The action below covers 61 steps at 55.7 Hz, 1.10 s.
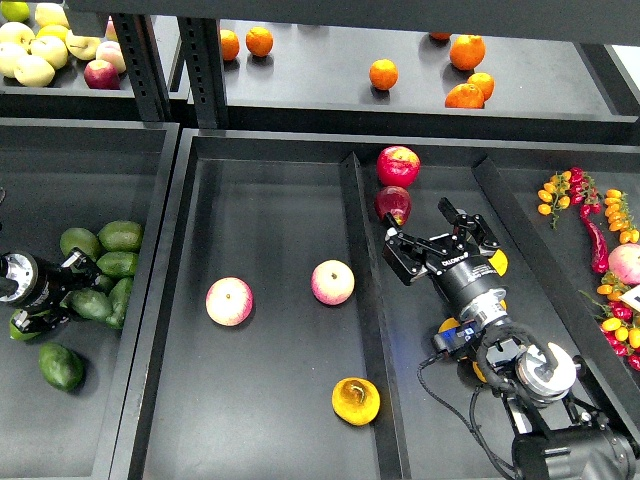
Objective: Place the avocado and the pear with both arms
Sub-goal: 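Lower the avocado among the other avocados and open the left gripper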
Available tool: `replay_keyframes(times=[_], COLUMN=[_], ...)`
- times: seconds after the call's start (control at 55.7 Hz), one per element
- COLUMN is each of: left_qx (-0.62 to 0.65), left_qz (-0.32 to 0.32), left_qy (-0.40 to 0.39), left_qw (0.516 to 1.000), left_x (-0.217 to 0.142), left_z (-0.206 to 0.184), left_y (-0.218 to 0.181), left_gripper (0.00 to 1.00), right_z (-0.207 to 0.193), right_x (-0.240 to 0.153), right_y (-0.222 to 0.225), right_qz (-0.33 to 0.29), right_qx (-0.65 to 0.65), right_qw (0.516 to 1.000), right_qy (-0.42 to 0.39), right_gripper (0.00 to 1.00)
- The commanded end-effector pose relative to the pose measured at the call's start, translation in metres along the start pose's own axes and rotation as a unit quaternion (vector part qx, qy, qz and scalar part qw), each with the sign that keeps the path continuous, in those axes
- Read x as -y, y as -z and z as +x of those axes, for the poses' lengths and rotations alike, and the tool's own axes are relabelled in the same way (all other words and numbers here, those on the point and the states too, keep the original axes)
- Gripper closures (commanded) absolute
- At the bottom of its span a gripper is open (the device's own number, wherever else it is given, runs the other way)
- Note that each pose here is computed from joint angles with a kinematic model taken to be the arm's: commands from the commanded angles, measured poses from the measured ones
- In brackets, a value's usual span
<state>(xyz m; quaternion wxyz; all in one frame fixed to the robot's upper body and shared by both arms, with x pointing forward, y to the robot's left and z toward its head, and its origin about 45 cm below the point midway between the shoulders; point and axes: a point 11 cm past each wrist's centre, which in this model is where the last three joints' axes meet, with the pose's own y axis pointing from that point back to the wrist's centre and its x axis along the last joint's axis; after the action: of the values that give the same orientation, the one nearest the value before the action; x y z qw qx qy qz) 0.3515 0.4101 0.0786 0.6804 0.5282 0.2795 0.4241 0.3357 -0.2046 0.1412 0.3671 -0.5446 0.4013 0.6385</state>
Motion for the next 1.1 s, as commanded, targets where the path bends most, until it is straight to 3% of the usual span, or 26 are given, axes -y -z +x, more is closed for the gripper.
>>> replay_keyframes(times=[0.0, 0.413, 0.7, 1.077], left_qx=[-0.012, -0.015, -0.01, -0.023], left_qz=[0.003, 0.001, -0.016, -0.091], left_qy=[0.006, 0.009, 0.005, 0.002], left_qw=[1.0, 1.0, 1.0, 0.996], left_x=[0.005, 0.006, -0.003, -0.048], left_z=[-0.003, -0.004, 0.0, 0.024], left_y=[0.01, 0.01, -0.005, -0.033], left_gripper=[0.43, 0.25, 0.01, 0.01], right_z=[0.0, 0.001, 0.004, 0.006], right_x=[0.0, -0.001, -0.001, -0.001], right_y=[0.0, 0.0, -0.003, -0.007], right_qz=[0.0, 0.0, -0.004, -0.009], right_qx=[0.0, 0.0, 0.001, -0.001], right_qw=[1.0, 1.0, 1.0, 1.0], right_qy=[0.001, 0.0, -0.005, -0.008], right_gripper=[0.0, 0.0, 0.0, 0.0])
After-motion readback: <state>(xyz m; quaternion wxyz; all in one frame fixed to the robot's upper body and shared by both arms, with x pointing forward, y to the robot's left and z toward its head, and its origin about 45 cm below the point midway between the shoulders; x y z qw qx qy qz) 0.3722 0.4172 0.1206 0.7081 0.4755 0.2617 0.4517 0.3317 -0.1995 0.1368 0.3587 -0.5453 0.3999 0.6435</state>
